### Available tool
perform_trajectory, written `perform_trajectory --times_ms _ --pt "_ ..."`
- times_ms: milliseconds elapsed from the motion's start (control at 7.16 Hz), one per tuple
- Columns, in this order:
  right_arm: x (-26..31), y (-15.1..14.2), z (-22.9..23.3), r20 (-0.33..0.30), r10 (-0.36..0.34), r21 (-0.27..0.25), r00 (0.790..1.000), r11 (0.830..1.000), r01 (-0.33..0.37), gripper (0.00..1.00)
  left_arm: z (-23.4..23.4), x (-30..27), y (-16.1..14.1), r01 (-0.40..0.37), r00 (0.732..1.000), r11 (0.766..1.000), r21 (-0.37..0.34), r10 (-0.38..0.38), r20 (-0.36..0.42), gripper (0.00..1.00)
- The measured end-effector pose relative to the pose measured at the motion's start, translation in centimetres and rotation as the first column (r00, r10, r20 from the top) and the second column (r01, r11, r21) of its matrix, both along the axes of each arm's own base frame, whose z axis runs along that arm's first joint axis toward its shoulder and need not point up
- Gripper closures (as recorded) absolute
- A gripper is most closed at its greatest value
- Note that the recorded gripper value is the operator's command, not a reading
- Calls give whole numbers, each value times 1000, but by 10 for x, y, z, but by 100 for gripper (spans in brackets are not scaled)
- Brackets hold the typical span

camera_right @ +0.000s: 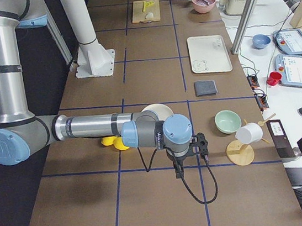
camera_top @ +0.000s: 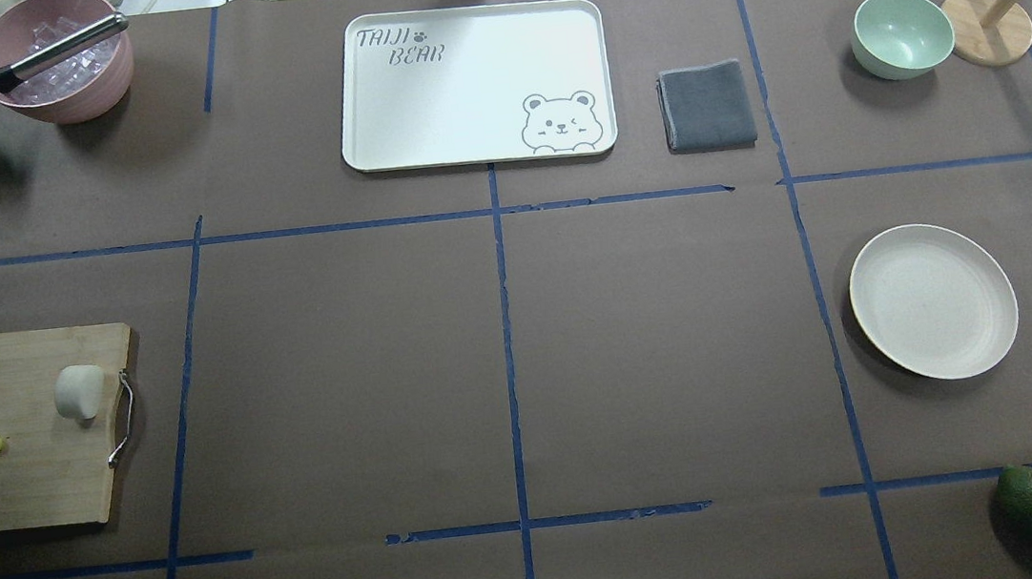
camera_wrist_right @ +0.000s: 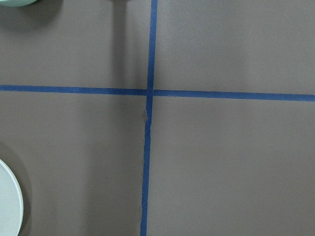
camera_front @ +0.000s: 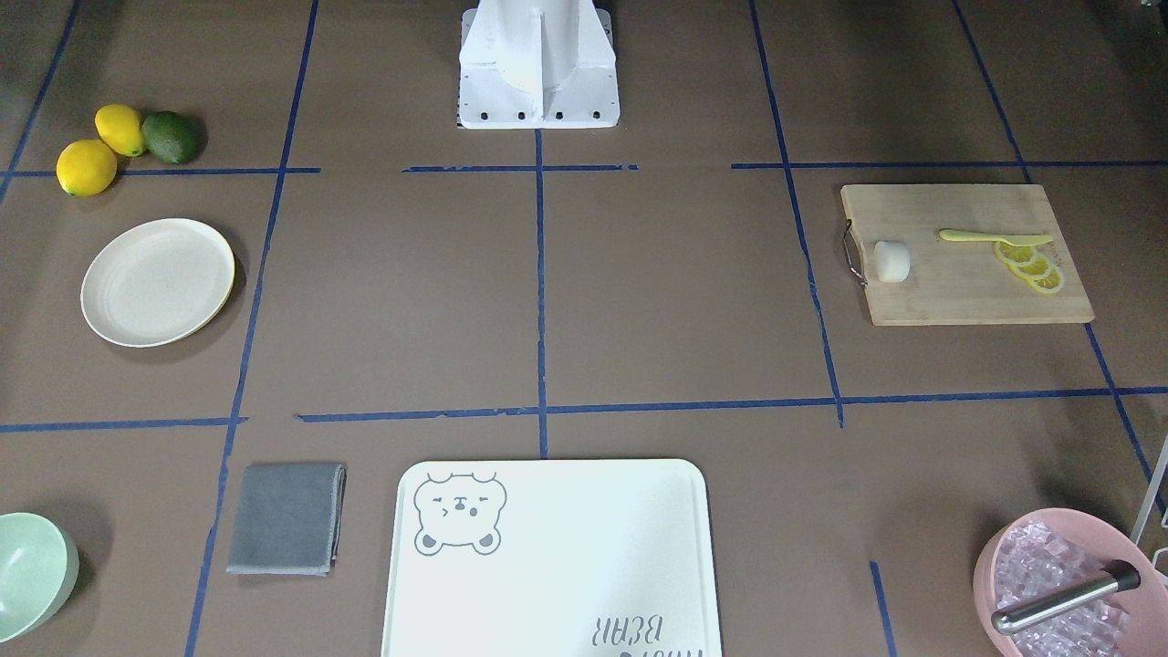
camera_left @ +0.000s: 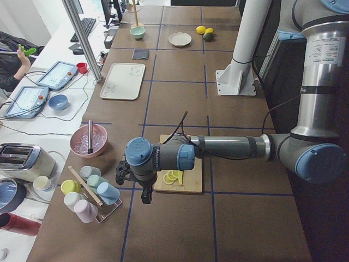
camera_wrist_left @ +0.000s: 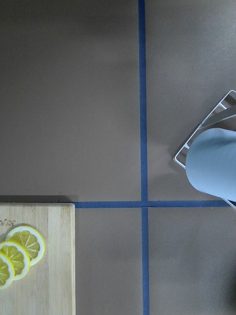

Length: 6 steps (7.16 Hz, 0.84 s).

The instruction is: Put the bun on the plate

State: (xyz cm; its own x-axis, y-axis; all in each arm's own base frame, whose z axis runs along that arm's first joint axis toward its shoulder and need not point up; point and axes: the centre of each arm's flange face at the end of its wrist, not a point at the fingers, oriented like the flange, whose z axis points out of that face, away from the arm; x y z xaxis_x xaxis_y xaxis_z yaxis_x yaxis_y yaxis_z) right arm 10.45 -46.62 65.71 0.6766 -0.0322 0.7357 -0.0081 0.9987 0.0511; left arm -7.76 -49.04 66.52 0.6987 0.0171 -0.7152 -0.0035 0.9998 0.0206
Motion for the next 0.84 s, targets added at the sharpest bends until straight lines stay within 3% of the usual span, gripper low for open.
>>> perform_trajectory --times_ms 838 --pt "-16 -7 -23 -2 25 -18 1000 1000 -26 0 -2 0 -1 1 1000 1000 4 -1 0 0"
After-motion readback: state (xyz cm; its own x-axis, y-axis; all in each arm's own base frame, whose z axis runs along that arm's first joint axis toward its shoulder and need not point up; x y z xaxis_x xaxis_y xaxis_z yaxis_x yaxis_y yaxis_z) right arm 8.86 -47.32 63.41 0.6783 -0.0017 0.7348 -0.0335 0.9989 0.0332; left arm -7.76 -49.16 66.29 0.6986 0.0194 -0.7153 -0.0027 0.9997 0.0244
